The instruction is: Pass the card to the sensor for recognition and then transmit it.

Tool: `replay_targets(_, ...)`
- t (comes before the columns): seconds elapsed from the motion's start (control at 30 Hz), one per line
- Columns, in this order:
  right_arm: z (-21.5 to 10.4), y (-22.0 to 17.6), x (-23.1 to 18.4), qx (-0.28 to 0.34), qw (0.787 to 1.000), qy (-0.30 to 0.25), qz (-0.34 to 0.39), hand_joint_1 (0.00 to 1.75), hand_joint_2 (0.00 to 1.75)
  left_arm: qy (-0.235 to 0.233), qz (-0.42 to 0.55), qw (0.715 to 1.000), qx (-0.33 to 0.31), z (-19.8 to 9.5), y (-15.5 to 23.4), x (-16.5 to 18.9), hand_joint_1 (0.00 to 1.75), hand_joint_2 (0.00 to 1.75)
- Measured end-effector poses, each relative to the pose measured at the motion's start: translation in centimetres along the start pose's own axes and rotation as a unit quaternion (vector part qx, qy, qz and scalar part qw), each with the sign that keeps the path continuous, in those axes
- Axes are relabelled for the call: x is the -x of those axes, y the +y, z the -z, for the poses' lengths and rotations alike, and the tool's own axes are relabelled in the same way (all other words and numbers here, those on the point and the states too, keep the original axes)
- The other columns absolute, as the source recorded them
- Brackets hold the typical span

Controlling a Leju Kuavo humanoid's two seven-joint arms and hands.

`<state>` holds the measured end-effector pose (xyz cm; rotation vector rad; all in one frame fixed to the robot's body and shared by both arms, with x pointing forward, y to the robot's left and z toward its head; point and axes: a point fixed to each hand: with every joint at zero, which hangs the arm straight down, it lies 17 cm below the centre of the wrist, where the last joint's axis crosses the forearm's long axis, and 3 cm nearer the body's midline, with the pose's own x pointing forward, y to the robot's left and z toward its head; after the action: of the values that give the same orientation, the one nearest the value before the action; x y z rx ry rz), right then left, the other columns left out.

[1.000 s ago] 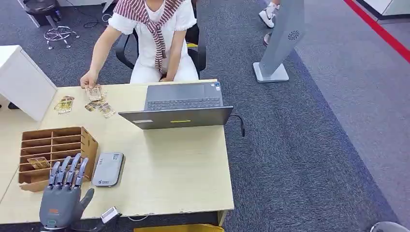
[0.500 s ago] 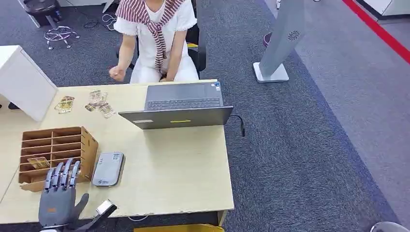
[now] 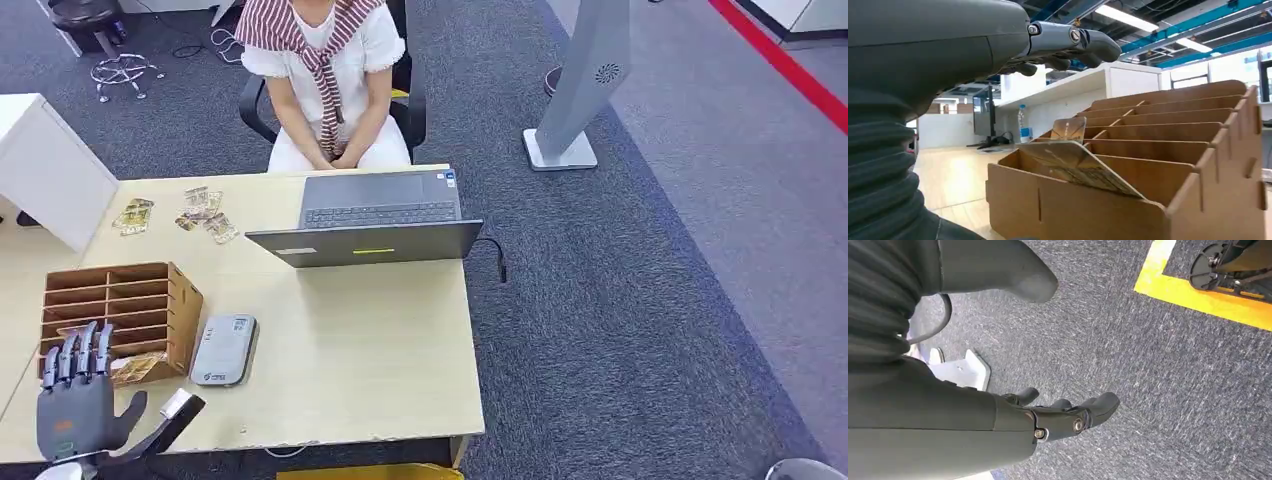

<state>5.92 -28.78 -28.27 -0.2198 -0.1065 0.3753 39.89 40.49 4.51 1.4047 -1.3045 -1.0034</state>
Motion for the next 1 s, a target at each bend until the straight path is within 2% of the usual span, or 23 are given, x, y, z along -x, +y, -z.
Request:
replay_targets(0.8, 0.0, 0.0, 0.0, -0.002, 1.0, -0.001, -0.003, 0.0, 1.75, 0.0, -0.002, 1.0, -0.008, 1.0, 1.1, 0.3, 0.0, 1.75)
replay_targets(0.83, 0.0, 0.0, 0.0, -0.002, 1.0, -0.001, -0.003, 0.0, 1.75, 0.0, -0.001, 1.0, -0.008, 1.0, 1.2, 0.3, 0.42, 1.75)
replay_targets(0.87, 0.0, 0.0, 0.0, -0.002, 1.0, -0.001, -0.003, 0.0, 1.75, -0.001, -0.002, 1.0, -0.008, 1.0, 1.2, 0.3, 1.75, 1.75)
replay_targets(1.0, 0.0, 0.0, 0.0, -0.002, 1.0, 0.0, -0.003, 0.0, 1.75, -0.002, -0.002, 1.0, -0.005, 1.0, 1.0, 0.3, 1.75, 1.75)
